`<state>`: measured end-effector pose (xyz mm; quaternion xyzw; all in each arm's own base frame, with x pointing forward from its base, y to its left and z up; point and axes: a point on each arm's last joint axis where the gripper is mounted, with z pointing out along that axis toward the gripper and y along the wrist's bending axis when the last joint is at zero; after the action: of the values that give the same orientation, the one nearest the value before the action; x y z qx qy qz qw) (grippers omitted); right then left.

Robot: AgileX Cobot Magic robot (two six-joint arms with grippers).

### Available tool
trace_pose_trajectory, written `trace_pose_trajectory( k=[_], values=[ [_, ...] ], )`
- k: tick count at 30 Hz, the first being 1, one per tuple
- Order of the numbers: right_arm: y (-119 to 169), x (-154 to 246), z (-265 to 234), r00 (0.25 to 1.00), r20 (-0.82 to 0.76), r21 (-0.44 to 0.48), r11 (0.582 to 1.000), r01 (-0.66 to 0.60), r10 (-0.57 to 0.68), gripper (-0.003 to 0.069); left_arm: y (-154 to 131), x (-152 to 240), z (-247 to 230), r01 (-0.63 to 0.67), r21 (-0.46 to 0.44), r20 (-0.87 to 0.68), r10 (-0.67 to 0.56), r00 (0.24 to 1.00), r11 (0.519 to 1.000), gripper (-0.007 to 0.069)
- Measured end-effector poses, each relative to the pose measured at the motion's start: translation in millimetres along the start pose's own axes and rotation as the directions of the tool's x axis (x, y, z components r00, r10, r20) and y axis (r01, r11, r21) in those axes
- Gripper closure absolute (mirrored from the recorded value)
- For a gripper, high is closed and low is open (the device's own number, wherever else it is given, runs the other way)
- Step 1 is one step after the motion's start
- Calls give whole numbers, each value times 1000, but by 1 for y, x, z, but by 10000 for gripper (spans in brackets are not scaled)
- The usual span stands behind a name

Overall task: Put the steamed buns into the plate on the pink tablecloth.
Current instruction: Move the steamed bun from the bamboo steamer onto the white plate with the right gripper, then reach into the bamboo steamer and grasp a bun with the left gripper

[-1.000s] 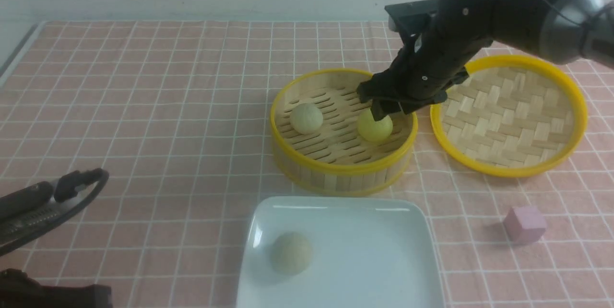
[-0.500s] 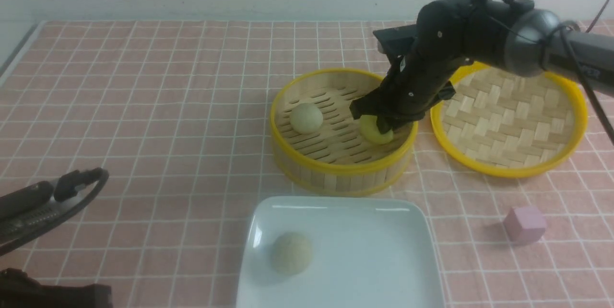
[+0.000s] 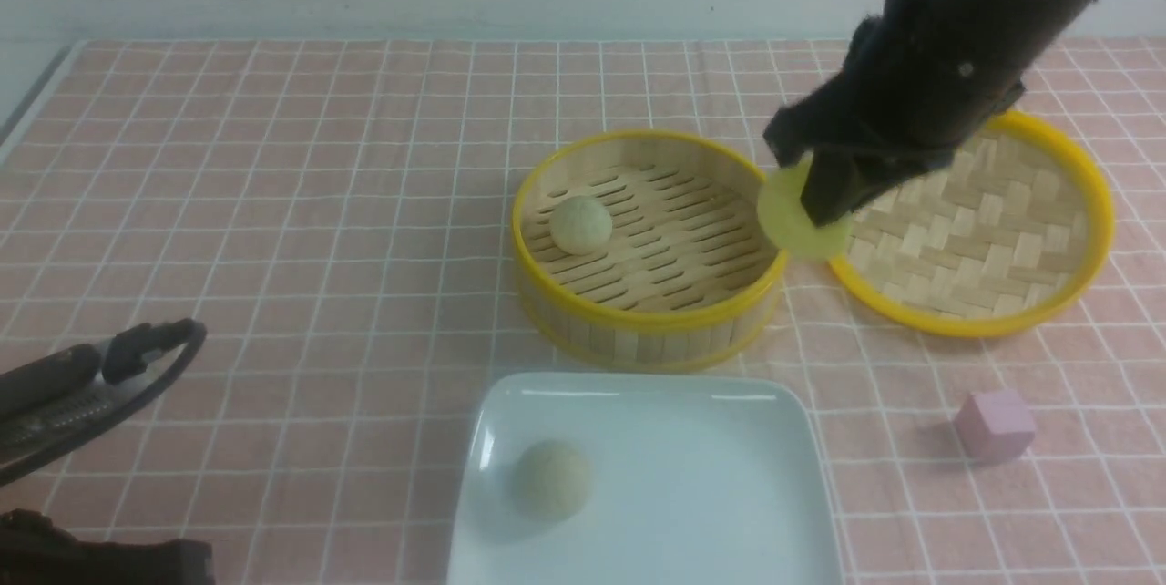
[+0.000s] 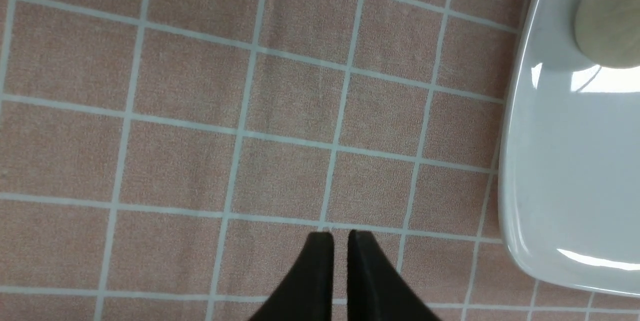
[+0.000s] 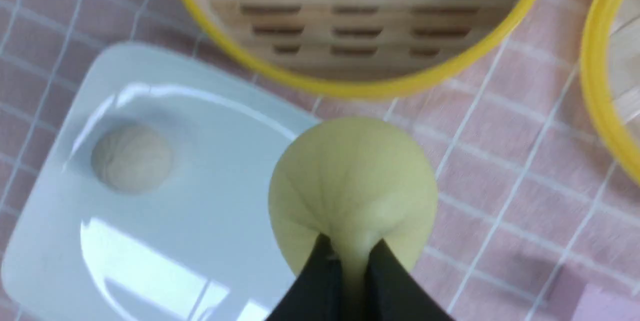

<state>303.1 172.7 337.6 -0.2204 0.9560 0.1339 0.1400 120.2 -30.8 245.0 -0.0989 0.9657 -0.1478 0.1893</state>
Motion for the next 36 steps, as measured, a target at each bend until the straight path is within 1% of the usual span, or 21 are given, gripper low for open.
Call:
trace_pose_trajectory(
  k=[1,2,4,8,11,12,13,15,17,18,19,21,22,23,26,28,30,32,33,34,36],
  values=[
    [2,4,4,1000,-19,-5,1000,1,-1,653,0,0,0,0,0,-1,0,1000,1000,554],
    [7,23,25,995,-100,-27,1000,-2,-1,653,0,0,0,0,0,-1,0,1000,1000,552],
    [13,38,48,990,-138,-38,999,-1,-5,651,0,0,0,1,1,-1,-1,1000,1000,551],
    [16,59,97,993,-118,-25,999,-20,17,629,0,0,0,1,1,0,-1,1000,1000,549],
    [11,67,123,995,-98,-7,999,-38,37,581,0,0,0,1,2,0,-1,1000,1000,546],
    [9,70,132,994,-102,0,999,-43,43,546,0,0,0,1,2,0,-1,1000,1000,543],
    [9,70,132,994,-100,0,999,-44,44,546,0,0,0,1,2,0,-1,1000,1000,543],
    [7,72,141,993,-105,7,999,-52,53,439,0,0,0,2,2,-1,-2,1000,1000,540],
    [8,71,139,993,-106,8,998,-58,59,356,0,0,0,2,2,-1,-2,1000,1000,539],
    [8,71,139,992,-108,8,998,-58,59,348,0,0,0,2,2,-1,-2,1000,1000,539],
    [9,68,133,992,-113,12,999,-53,54,298,0,0,0,2,2,-1,-2,1000,1000,538],
    [11,64,117,992,-125,27,999,-22,25,242,0,0,0,2,2,-1,-2,1000,1000,536],
    [11,63,115,992,-125,27,1000,-15,18,239,0,0,0,2,2,-1,-2,1000,1000,536],
    [12,60,95,991,-136,48,999,17,-10,221,0,0,0,2,3,3,-2,1000,1000,534],
    [13,58,58,991,-119,96,993,74,-63,221,0,-2,0,1,5,17,-1,1000,1000,532],
    [11,66,27,991,-114,150,985,91,-74,251,0,-3,0,-4,2,38,4,999,1000,529],
    [10,71,12,992,-104,179,979,95,-77,274,0,-5,0,-7,0,50,7,999,1000,527],
    [7,84,-19,995,-47,230,968,101,-93,366,0,-7,0,-11,2,81,11,997,1000,523],
    [6,91,-30,995,-17,243,964,103,-102,397,-1,-9,-1,-20,3,90,20,996,1000,522],
    [6,92,-32,995,-11,246,964,103,-104,405,-1,-9,-1,-22,2,89,22,996,1000,522],
    [3,116,-54,992,47,266,959,102,-118,516,-6,-15,-8,-64,11,96,63,993,998,522]
  ],
)
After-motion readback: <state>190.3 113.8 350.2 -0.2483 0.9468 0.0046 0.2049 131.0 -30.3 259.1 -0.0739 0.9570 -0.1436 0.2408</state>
